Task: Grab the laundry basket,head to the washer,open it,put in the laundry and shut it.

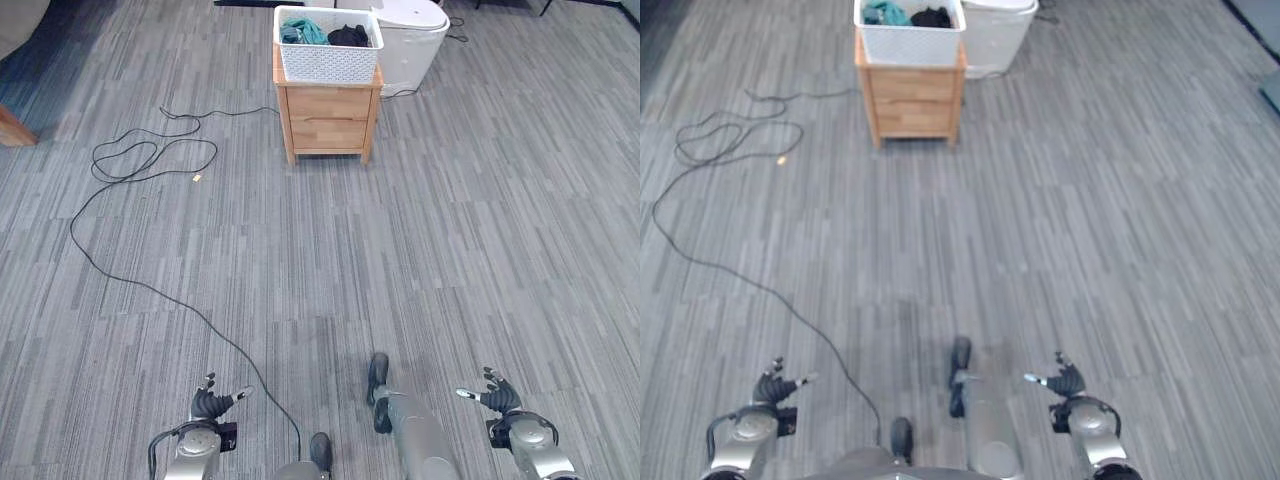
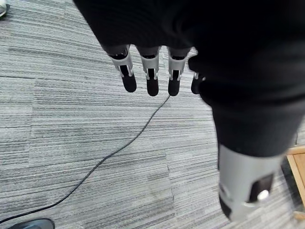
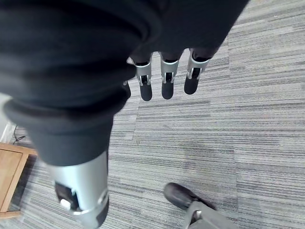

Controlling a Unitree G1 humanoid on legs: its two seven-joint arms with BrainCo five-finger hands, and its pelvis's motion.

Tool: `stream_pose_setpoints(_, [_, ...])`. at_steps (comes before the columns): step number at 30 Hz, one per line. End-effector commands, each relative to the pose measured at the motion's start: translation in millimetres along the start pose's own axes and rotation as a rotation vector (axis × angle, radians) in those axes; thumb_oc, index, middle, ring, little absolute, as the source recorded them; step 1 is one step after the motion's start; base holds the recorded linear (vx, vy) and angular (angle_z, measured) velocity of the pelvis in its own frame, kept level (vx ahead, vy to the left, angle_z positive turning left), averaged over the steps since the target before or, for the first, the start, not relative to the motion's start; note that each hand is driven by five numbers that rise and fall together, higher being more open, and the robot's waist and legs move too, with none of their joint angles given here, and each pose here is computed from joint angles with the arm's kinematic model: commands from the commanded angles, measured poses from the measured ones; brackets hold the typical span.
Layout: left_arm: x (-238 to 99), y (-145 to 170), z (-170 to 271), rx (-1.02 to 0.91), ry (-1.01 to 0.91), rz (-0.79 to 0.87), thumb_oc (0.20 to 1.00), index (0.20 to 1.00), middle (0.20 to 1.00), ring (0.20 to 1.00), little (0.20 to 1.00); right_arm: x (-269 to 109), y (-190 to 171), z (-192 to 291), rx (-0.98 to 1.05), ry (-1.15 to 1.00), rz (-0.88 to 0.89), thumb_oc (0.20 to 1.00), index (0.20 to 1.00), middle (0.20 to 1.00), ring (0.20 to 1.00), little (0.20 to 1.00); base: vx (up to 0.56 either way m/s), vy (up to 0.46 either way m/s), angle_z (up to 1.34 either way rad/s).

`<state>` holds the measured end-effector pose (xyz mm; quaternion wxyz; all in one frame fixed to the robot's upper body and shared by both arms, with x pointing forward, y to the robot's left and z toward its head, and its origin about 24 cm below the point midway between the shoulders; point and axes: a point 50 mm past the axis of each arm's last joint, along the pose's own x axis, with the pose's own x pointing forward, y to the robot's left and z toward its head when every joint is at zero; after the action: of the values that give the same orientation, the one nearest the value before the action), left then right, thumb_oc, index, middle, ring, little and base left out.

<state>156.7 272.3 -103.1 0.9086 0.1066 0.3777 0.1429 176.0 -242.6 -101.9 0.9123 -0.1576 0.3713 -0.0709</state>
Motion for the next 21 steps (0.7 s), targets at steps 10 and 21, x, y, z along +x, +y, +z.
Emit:
stream_pose_setpoints(10, [-2, -14, 5, 0.074, -0.044, -0.076, 1.000, 1.000, 1.000, 1.000, 1.000, 4, -14, 8, 0.027, -0.036, -0.062, 1.000, 1.000, 1.000, 1.000, 1.000, 0.25, -0.153, 0.34])
stream_pose_setpoints(21, [-8, 5, -17, 0.096, 0.027, -0.013, 1.000, 1.000, 1.000, 1.000, 1.000, 4, -9, 3, -0.056, -0.015, -0.063, 1.000, 1.000, 1.000, 1.000, 1.000, 0.38, 0.069, -0.28])
